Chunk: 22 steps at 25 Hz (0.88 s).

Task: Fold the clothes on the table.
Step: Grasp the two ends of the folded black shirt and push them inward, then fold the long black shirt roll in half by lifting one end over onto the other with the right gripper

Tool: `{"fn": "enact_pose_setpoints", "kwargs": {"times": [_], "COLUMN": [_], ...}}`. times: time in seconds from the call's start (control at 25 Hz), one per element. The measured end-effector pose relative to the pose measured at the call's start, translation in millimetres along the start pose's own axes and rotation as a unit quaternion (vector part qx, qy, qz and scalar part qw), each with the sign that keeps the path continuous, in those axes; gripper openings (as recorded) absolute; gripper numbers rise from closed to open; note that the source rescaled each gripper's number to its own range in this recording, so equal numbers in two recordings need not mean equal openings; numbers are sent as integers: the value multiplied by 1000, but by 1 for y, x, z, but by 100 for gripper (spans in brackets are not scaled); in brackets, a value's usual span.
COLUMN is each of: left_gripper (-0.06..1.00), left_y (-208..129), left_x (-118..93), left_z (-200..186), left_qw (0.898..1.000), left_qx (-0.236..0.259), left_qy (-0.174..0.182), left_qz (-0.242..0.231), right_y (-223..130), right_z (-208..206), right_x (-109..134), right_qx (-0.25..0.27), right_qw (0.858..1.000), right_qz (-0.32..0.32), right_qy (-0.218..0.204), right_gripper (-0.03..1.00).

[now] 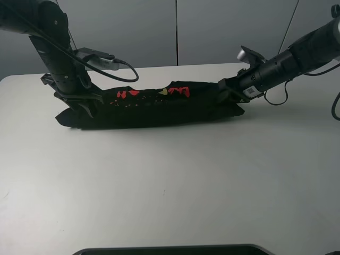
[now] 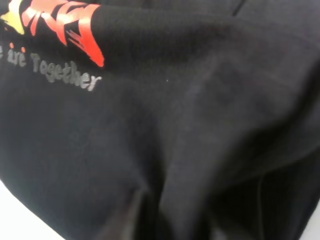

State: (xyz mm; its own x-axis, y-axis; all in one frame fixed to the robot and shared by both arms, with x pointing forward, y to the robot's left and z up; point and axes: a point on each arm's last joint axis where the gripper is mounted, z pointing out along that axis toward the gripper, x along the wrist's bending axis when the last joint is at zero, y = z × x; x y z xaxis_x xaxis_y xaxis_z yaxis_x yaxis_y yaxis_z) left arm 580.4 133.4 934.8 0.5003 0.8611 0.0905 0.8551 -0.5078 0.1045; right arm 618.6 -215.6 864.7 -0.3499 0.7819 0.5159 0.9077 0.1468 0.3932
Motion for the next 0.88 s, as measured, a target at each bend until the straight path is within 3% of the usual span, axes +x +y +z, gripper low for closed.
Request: {"fn": "enact_pose_setpoints", "kwargs": {"times": [0.04, 0.08, 0.24, 0.44, 0.68, 0.88], "left_gripper": [66, 66, 66, 66, 66, 66], "left_y": [0, 0, 0, 0, 0, 0], "left_x": [0, 0, 1, 2, 2, 3], "left_z": [0, 0, 0, 0, 0, 0], "left_qw": [1000, 1000, 1000, 1000, 1000, 1000], "left_qx": [0, 0, 0, 1, 1, 1], "left_qy": [0, 0, 7, 12, 13, 14], "left_qz": [5, 5, 11, 15, 16, 17], "right_y": [-1, -2, -7, -7, -6, 4], "right_z": [0, 0, -1, -19, -57, -87], "right_x": [-1, -2, -13, -29, -52, -40], "right_qx": [4, 9, 43, 68, 81, 48], "right_qw": [1000, 1000, 996, 985, 958, 950], "right_qz": [-7, -14, -35, -12, -24, -31], "right_qy": [-6, -13, -75, -160, -275, -307], "right_gripper": [11, 7, 7, 7, 7, 7]}}
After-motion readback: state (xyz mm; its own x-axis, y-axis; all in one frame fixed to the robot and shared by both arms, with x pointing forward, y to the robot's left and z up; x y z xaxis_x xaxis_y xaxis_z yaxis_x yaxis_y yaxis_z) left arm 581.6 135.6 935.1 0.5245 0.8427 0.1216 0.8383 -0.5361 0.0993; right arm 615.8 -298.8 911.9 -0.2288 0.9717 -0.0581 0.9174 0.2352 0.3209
